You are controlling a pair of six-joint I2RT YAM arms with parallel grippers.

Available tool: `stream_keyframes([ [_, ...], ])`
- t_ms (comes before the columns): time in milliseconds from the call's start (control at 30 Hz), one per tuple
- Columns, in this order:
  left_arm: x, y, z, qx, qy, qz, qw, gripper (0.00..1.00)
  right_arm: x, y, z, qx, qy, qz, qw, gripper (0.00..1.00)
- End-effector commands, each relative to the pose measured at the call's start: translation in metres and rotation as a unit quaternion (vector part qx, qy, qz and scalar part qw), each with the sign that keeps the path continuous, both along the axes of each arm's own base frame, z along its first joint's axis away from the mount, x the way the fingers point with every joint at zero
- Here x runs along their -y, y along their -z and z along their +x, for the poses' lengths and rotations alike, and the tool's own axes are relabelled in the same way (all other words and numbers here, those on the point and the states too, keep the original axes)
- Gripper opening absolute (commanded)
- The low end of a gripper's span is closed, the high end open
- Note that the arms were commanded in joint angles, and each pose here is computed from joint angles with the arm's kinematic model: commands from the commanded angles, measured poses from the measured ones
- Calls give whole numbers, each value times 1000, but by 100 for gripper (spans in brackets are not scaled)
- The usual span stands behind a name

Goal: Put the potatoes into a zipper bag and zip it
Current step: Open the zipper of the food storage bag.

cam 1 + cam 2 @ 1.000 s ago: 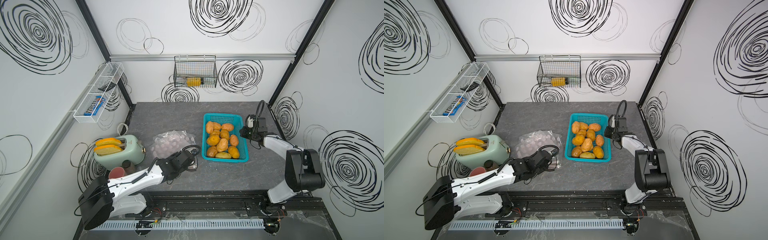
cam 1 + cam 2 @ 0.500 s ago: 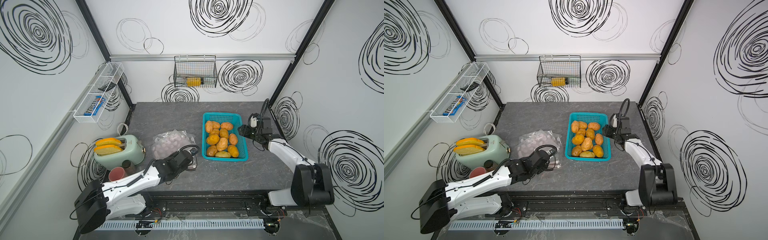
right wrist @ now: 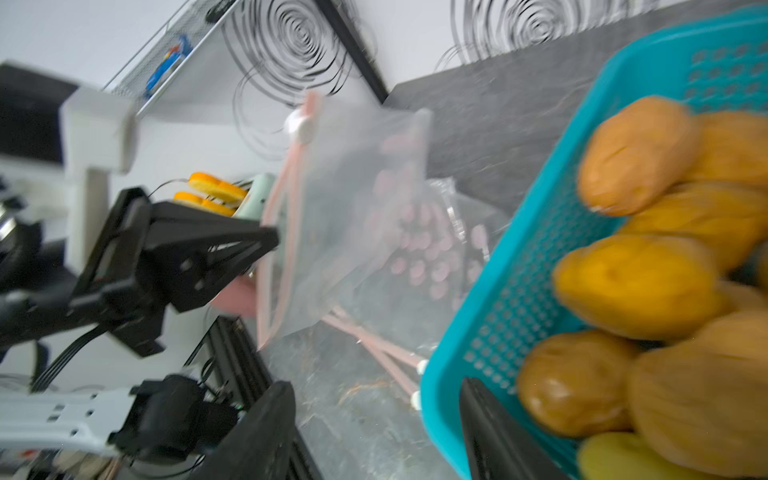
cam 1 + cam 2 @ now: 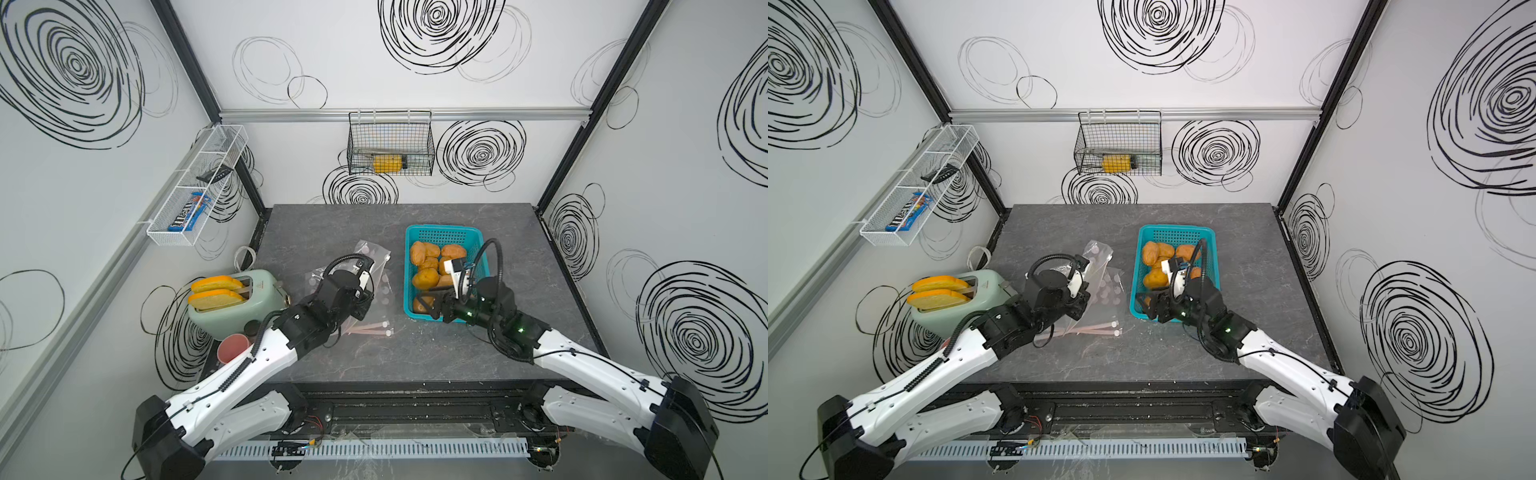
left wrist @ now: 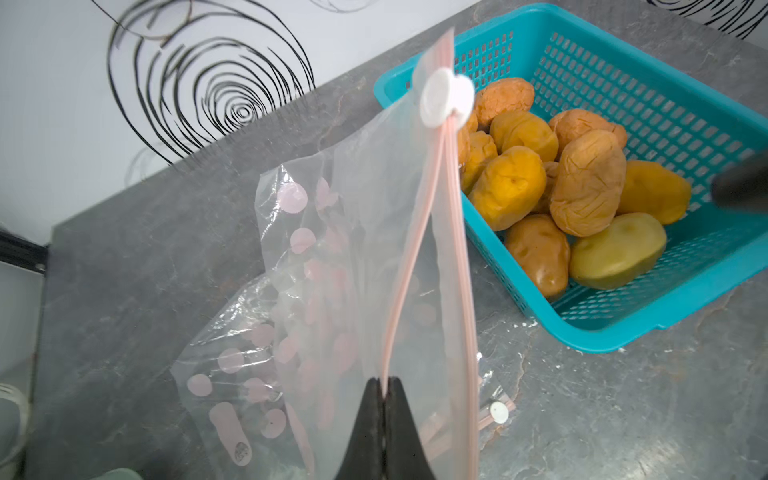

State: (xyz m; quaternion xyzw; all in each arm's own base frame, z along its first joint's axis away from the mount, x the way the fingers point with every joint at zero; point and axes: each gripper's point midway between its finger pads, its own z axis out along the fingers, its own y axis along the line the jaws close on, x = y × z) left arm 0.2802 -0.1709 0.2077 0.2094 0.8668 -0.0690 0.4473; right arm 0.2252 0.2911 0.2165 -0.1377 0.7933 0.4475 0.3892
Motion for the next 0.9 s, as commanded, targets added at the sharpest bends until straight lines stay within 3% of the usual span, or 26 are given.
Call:
stream_keyframes([
  [0,17,-2,1,-50,13,-62,997,0,-25,-21,-3,-2,9,52,999,68],
  [200,17,-4,2,-46,12,-78,996,0,-72,-3,-2,-41,-21,15,999,67],
  [367,18,-3,-1,-45,19,-77,996,0,-91,2,11,-45,-19,25,998,64],
  [500,16,-11,-1,-30,19,-80,996,0,-101,13,26,-62,2,1,998,56],
  [567,15,-15,-2,-20,19,-84,996,0,-103,18,32,-68,12,-3,998,51],
  [733,14,-19,-5,-11,22,-84,996,0,-103,17,41,-72,24,12,997,15],
  [833,13,-20,-7,-6,21,-78,997,0,-104,6,39,-67,16,26,997,3],
  [867,13,-21,-7,-5,22,-78,997,11,-103,0,39,-63,20,32,997,1],
])
